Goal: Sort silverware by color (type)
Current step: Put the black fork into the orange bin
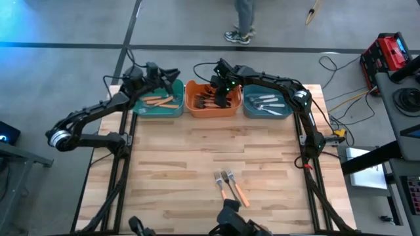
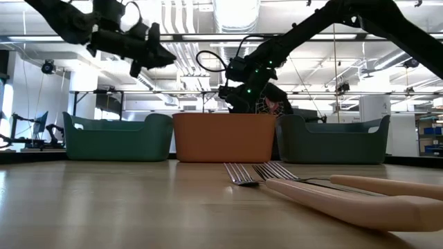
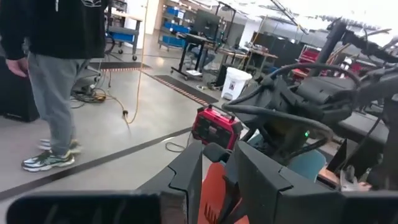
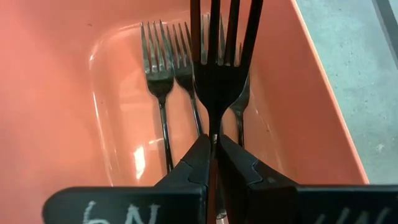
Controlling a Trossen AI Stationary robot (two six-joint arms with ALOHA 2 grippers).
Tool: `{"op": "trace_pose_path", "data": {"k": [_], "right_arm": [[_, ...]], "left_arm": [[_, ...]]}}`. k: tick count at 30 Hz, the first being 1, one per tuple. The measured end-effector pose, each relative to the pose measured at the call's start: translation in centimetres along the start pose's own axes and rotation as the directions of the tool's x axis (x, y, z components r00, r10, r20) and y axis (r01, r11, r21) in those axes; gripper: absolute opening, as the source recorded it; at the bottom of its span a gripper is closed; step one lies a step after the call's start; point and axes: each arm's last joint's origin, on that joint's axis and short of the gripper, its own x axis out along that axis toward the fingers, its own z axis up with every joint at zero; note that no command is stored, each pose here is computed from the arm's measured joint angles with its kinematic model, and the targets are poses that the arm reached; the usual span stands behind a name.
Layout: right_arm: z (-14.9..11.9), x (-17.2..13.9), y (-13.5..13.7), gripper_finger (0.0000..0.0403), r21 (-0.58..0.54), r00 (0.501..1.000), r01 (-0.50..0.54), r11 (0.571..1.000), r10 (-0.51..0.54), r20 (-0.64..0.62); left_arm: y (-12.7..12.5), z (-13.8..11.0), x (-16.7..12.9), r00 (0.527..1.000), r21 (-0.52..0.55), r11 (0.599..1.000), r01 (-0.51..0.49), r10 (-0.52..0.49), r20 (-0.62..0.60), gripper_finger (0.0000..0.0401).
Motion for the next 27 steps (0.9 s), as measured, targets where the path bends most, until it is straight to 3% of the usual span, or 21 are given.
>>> {"op": "trace_pose_path", "data": {"k": [8, 17, 27], "right_arm": [[-0.07, 0.0, 0.03, 0.0009, 0.01, 1.0, -0.002, 1.0, 0.002, -0.008], [-0.06, 0.0, 0.02, 0.0011, -0.046, 1.0, -0.002, 0.999, 0.002, -0.007], [-0.02, 0.0, 0.01, 0.0043, -0.063, 1.0, 0.0, 0.998, 0.0, -0.002]], "left_arm": [[-0.23, -1.15, 1.17, 0.997, -0.036, 0.997, 0.071, -0.072, -0.038, 0.0077], [-0.24, -1.08, 1.12, 0.997, -0.038, 0.997, 0.072, -0.073, -0.035, 0.0078], [-0.3, -0.66, 1.11, 0.997, -0.015, 0.997, 0.074, -0.074, 0.004, 0.0078]]}}
